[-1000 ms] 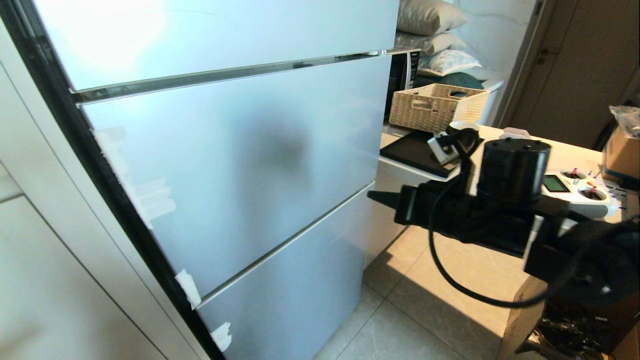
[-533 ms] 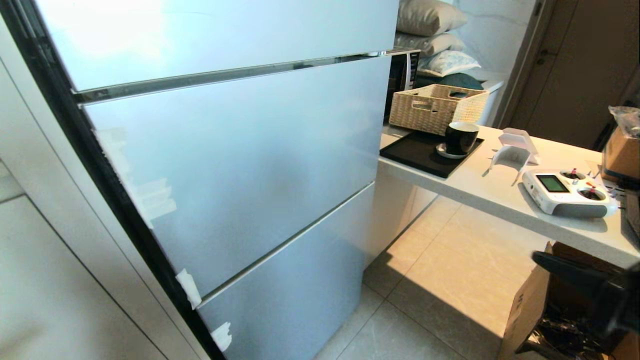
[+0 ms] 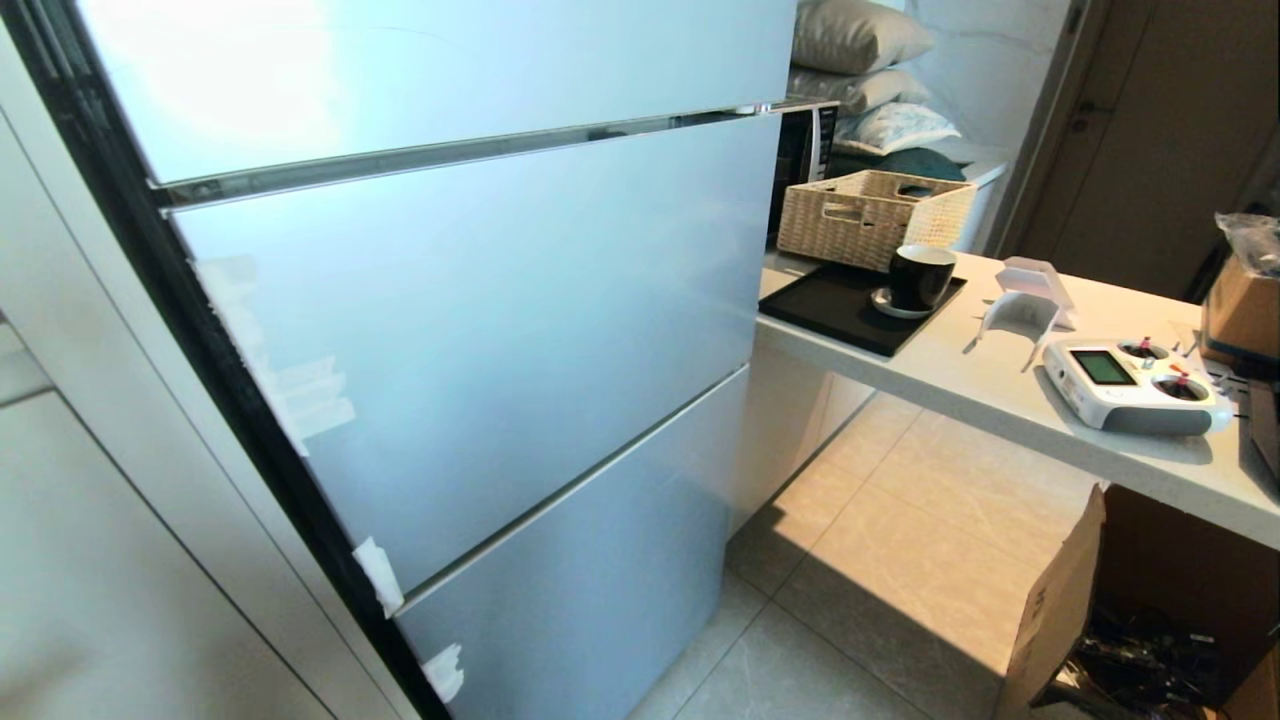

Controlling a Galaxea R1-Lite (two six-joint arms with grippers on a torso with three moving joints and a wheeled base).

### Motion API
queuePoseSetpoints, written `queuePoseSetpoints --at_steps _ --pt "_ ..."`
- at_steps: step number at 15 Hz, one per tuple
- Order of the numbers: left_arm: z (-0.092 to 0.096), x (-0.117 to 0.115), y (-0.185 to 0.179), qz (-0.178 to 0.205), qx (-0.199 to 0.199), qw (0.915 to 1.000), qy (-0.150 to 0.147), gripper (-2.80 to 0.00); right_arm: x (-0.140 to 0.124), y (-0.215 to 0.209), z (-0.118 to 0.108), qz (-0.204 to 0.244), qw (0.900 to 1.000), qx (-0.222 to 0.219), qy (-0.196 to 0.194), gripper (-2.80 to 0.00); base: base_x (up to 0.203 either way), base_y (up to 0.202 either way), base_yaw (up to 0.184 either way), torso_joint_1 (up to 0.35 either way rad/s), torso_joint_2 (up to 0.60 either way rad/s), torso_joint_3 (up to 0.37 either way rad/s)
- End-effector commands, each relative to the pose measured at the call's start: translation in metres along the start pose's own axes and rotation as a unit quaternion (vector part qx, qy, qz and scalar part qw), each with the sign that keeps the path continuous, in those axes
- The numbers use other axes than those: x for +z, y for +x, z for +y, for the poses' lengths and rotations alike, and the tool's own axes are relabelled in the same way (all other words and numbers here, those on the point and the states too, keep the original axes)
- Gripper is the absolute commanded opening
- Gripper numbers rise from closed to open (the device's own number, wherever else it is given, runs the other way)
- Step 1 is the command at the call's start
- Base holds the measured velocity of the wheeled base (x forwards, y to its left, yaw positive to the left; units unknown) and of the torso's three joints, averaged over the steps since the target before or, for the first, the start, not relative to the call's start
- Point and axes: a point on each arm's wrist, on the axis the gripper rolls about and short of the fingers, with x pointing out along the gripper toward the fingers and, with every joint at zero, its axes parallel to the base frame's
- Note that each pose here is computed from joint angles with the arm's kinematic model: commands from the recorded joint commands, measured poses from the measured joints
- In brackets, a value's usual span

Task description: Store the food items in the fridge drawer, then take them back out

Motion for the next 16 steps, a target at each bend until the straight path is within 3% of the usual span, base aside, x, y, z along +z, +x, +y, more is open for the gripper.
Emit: queuePoseSetpoints --at_steps 1,2,14,16 --pt "0.0 -0.0001 0.0001 0.001 0.0 1.0 0.0 -2.8 -0.0116 -0.01 0.0017 -0.051 0.998 -0.035 0.025 -2.8 0.0 0.0 0.0 0.0 0.0 0.0" --pt "0.0 0.0001 0.0 -0.001 0.0 1.0 0.0 -2.8 -0.0125 -0.0095 0.0014 -0.048 0.996 -0.045 0.057 -2.8 0.0 0.0 0.0 0.0 0.0 0.0" --pt "0.0 0.0001 0.0001 0.0 0.0 1.0 0.001 -2.8 -0.0127 -0.0094 0.0014 -0.047 0.996 -0.048 0.059 -2.8 0.0 0.0 0.0 0.0 0.0 0.0" --pt "0.0001 0.0008 0.0 -0.002 0.001 0.9999 0.014 -2.8 -0.0127 -0.0094 0.0014 -0.047 0.996 -0.048 0.059 -2.8 0.0 0.0 0.0 0.0 0.0 0.0"
